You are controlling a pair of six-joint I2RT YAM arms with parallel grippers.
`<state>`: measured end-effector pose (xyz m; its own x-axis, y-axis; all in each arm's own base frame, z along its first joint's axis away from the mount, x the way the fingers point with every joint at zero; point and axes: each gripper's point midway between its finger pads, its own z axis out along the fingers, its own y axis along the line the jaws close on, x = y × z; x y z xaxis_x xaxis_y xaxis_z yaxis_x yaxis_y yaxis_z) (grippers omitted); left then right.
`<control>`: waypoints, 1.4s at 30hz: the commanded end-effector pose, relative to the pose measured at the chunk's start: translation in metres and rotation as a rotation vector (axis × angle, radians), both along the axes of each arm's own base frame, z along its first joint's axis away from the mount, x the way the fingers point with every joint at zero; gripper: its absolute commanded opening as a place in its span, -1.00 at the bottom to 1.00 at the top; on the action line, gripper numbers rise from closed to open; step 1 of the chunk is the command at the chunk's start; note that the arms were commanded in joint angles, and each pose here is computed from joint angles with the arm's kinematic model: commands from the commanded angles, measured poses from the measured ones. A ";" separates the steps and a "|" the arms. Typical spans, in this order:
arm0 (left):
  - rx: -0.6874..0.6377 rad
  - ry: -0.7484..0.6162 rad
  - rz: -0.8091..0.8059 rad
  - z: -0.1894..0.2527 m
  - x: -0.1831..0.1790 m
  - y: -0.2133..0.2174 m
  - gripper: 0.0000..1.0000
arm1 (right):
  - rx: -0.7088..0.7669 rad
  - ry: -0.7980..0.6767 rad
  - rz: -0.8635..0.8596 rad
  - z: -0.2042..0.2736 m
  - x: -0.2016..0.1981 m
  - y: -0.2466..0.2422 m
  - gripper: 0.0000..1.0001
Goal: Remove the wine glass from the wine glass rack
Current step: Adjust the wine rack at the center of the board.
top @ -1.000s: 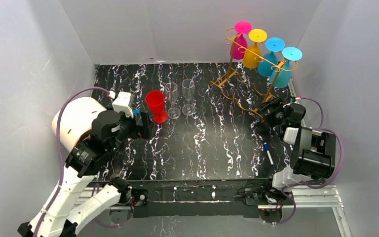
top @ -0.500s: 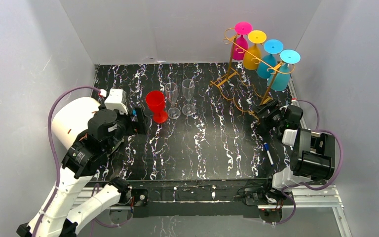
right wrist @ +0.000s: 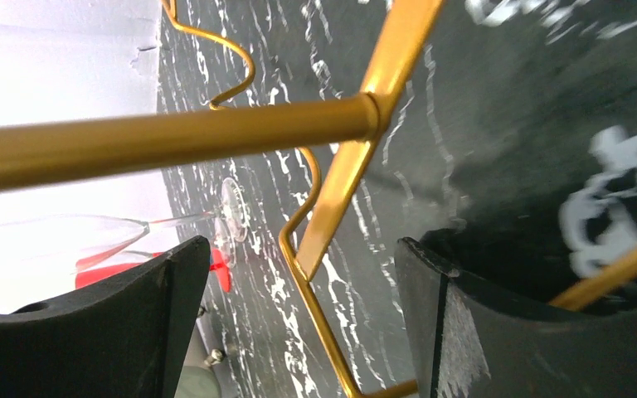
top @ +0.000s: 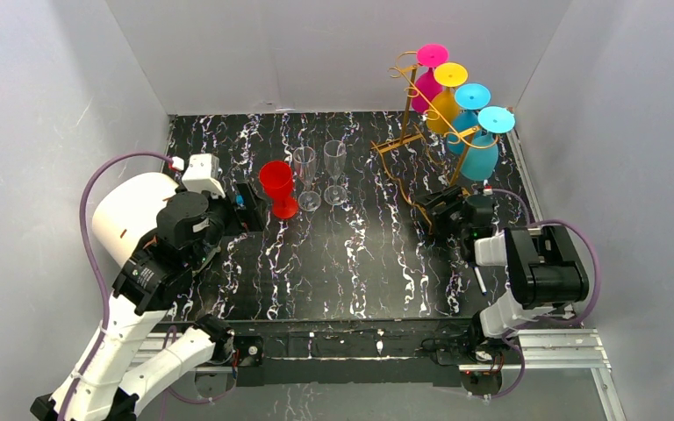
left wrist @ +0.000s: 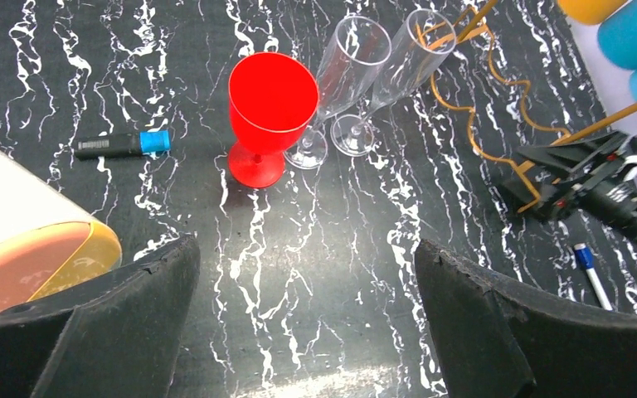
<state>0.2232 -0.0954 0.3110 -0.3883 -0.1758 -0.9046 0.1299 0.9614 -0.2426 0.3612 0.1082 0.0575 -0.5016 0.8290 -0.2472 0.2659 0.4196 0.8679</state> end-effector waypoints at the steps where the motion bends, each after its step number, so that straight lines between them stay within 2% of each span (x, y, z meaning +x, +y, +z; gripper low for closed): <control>1: -0.059 -0.029 0.015 0.010 0.004 -0.003 0.97 | 0.060 -0.067 -0.126 0.011 0.016 0.011 0.77; 18: -0.110 -0.036 -0.005 0.015 0.008 -0.013 0.97 | 0.161 -0.139 -0.236 0.012 0.062 0.042 0.75; 23: -0.109 -0.036 -0.013 0.017 0.006 -0.013 0.97 | 0.136 -0.147 -0.231 0.016 0.074 0.049 0.79; 35: -0.118 -0.051 -0.014 0.027 0.002 -0.011 0.97 | 0.111 -0.267 -0.255 0.044 0.058 0.035 0.85; 42: -0.117 -0.046 -0.019 0.026 0.000 -0.011 0.97 | 0.090 -0.225 -0.325 0.039 0.043 0.018 0.85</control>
